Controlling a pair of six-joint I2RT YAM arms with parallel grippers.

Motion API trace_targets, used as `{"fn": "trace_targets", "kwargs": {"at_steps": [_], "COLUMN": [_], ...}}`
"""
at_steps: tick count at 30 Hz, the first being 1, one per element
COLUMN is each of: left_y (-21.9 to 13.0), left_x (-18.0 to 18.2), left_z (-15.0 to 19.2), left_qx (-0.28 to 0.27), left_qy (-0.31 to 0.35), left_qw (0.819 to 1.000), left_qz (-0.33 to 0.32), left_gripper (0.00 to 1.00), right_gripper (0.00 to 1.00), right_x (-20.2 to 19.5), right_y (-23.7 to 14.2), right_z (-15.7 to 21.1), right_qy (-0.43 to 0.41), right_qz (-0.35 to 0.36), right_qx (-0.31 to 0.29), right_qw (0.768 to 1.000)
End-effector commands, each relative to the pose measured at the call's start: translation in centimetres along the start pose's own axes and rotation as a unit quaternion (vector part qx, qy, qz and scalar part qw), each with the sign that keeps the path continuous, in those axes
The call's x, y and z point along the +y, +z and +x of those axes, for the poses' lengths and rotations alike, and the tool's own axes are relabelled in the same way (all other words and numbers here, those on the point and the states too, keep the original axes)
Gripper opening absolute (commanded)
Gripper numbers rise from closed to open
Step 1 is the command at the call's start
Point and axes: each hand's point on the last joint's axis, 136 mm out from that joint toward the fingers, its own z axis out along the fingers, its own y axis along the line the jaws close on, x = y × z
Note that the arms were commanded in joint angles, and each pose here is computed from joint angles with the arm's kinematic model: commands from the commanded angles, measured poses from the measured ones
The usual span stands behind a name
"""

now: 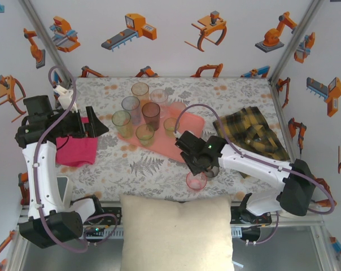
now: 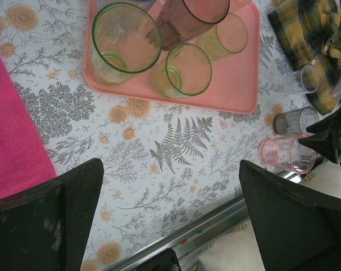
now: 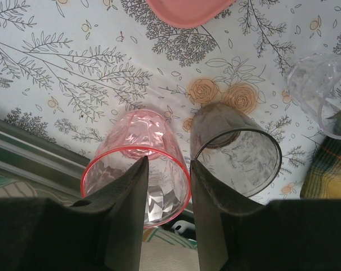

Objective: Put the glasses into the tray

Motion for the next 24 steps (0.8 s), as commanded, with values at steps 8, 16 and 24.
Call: {"fn": "trace_targets", "kwargs": {"at_steps": [8,16,24], "left_y": [-0.5,-0.6,-0.6], "left_x": [-0.6,-0.6,-0.4], "left_z": [0.0,0.1,0.1], "left_qx": [-0.006,-0.007,-0.008], "left_qy": [-0.010,-0.012,-0.013], "left_qw": [1.000,1.000,1.000], "left_qz": [0.011,0.010,0.008], "left_gripper": [0.97,0.97,0.97], "right_gripper": [0.37,0.37,0.37], "right_x": [0.0,0.3,0.6], "right_y": [0.3,1.3,1.7], "right_z": [1.2,1.4,1.2], "right_qy": [-0.021,-0.032,-0.045], "right_qz": [0.003,0.000,-0.001], "right_qx": [0.023,0.034,0.040], "right_qw": [1.000,0.999,0.998]}}
